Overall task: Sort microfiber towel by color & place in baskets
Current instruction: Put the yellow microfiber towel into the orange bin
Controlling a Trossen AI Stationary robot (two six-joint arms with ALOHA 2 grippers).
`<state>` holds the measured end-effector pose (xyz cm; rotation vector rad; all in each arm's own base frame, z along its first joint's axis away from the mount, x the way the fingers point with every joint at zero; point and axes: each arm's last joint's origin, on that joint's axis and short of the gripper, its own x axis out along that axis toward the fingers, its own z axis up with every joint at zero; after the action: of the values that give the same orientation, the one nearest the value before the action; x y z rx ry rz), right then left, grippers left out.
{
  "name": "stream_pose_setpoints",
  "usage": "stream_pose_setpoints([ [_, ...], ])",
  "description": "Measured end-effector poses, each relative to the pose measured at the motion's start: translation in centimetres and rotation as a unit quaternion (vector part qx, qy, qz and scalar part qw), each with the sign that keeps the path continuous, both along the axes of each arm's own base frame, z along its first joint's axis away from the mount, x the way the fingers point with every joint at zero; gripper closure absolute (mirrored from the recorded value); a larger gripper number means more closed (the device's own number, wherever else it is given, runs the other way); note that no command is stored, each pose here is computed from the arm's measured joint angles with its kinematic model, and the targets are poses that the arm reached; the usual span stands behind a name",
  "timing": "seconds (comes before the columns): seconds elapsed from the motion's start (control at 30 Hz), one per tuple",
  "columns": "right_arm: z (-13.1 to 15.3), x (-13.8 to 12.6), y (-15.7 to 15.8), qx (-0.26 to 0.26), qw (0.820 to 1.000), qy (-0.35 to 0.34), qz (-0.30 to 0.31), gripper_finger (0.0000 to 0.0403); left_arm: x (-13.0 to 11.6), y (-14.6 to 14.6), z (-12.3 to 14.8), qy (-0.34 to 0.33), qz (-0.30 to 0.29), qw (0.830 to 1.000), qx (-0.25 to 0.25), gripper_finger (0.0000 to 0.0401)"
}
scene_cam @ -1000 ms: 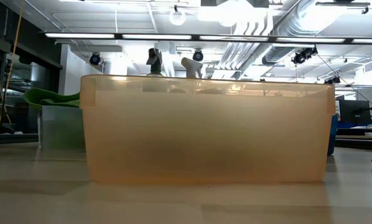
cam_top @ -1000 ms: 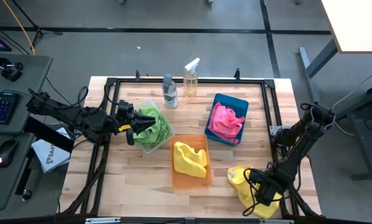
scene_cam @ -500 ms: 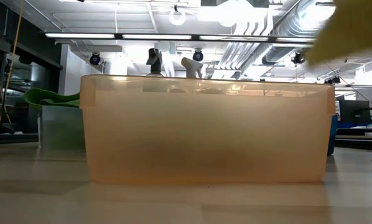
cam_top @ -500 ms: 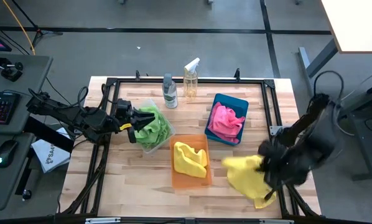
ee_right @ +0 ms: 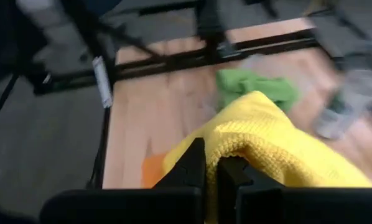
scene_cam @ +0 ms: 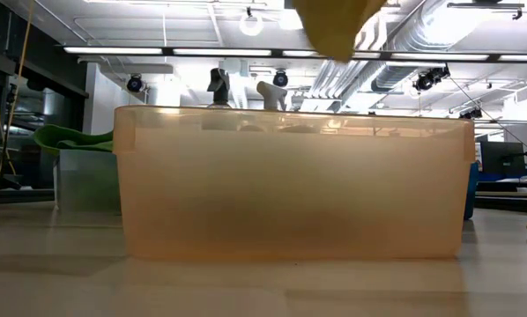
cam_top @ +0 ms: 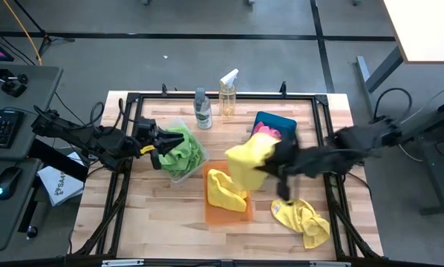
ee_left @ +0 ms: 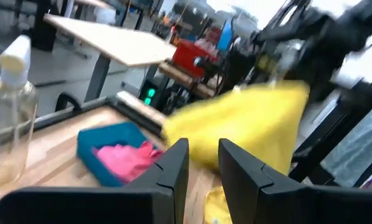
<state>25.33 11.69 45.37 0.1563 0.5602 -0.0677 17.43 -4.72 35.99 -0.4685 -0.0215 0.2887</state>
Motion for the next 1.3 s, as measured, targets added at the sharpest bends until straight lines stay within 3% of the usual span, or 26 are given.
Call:
stream_pose_setpoints([
  [0.13,-3.7,4.7,-0.4,-0.016,0.997,0.065,0.044,0.0402,0.0,0.0,0.9,-0.034,-0.002,0.999,0.014,0.0325],
  [0.4,-11.2,11.0,-0.8,-0.044,0.977,0.19,0.087,0.0403,-0.1,0.0,1.4,-0.058,-0.003,0.998,0.025,0.0325],
  [0.63,-18.4,14.1,0.1,-0.083,0.941,0.308,0.115,0.0403,-0.1,0.0,1.4,-0.058,-0.004,0.998,0.025,0.0325],
  [0.87,-24.3,15.5,0.7,-0.086,0.903,0.395,0.144,0.0403,-0.1,0.0,1.4,-0.06,-0.004,0.998,0.018,0.0325],
  [1.03,-25.1,15.0,0.5,-0.096,0.88,0.44,0.151,0.0403,-0.1,0.0,1.4,-0.062,-0.005,0.998,0.012,0.0325],
  [1.17,-24.2,15.1,0.6,-0.087,0.895,0.411,0.152,0.0403,-0.1,0.0,1.4,-0.061,-0.005,0.998,0.012,0.0325],
  [1.3,-24.6,16.2,0.7,-0.041,0.91,0.381,0.157,0.0403,-0.1,0.0,1.4,-0.061,-0.005,0.998,0.013,0.0325],
])
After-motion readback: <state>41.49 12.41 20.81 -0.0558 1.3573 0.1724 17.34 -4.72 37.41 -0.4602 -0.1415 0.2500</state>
